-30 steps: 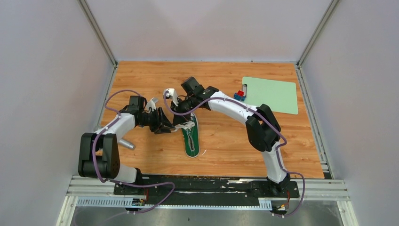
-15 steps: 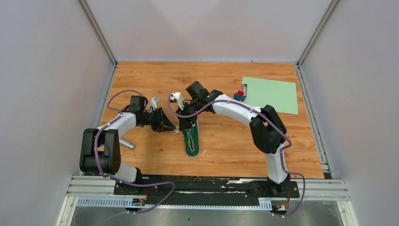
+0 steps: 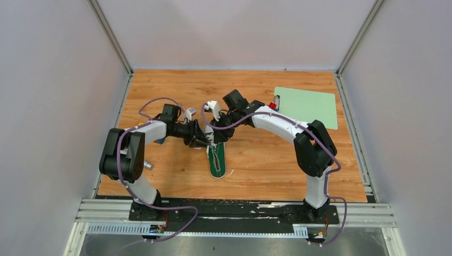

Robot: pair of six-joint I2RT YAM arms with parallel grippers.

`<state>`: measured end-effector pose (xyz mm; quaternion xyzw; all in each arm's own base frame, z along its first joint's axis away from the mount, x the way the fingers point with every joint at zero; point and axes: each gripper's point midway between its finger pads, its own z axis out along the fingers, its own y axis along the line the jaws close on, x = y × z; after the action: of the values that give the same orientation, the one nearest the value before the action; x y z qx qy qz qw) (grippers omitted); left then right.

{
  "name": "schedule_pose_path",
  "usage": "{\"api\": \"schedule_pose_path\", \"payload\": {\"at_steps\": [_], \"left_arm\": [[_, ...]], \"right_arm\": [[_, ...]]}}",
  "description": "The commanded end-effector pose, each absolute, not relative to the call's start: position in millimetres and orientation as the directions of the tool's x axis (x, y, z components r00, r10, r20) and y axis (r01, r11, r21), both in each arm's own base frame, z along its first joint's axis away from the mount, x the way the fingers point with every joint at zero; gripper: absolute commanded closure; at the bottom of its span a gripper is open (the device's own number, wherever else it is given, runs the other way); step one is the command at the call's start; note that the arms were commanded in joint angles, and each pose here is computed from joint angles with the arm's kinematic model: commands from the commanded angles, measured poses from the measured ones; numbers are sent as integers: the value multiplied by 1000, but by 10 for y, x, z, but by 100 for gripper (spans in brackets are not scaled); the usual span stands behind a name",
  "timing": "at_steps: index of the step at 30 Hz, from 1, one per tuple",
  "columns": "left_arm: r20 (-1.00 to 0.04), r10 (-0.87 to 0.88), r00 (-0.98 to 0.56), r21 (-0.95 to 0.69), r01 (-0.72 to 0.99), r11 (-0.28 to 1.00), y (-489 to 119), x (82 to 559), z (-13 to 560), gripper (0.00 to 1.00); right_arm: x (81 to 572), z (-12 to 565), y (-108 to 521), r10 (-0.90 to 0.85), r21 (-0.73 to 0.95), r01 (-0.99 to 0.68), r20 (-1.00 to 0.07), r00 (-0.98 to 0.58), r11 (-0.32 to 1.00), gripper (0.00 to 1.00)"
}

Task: Tie the shoes
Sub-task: Adjust the shoelace on the shoe.

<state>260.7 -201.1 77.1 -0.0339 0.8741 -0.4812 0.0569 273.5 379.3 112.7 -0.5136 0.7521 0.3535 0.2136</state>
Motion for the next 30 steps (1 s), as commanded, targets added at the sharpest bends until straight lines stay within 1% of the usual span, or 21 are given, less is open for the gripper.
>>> {"api": "schedule_pose_path", "payload": {"at_steps": [1,4,6,9,12,14,15,17,21,30], "left_arm": [[-127,-92,-988,-836,56,546,-2019,2856,824,63],[-135,-87,-987,-850,70,522,-2067,2962,893,67],[-147,-78,-986,-848,85,523,-2073,3013,920,67],[-160,-60,-985,-853,108,511,-2111,3068,965,63],[-135,-46,-990,-862,95,498,-2143,3057,958,61],[-156,-33,-987,-840,115,529,-2100,3044,983,58],[-187,-19,-982,-822,146,551,-2070,3065,993,56],[-163,4,-987,-798,134,587,-1999,2956,1007,54],[-159,10,-987,-780,132,611,-1922,2856,982,53],[-181,-28,-983,-804,131,580,-1967,2902,983,54]], "right_arm": [[2896,1246,3755,-591,289,-924,-711,-381,249,72],[2939,1235,3730,-588,294,-919,-707,-394,262,73],[2953,1218,3717,-588,297,-917,-703,-399,267,74],[2963,1194,3701,-588,305,-912,-698,-410,274,74],[2971,1181,3706,-585,321,-906,-693,-423,275,74],[2985,1210,3719,-579,325,-907,-698,-421,268,74],[2994,1223,3721,-577,327,-907,-700,-421,265,74],[3005,1233,3726,-575,330,-907,-702,-421,262,73],[3050,1230,3736,-569,339,-903,-701,-429,263,73],[3096,1271,3769,-562,341,-903,-707,-429,261,73]]}}
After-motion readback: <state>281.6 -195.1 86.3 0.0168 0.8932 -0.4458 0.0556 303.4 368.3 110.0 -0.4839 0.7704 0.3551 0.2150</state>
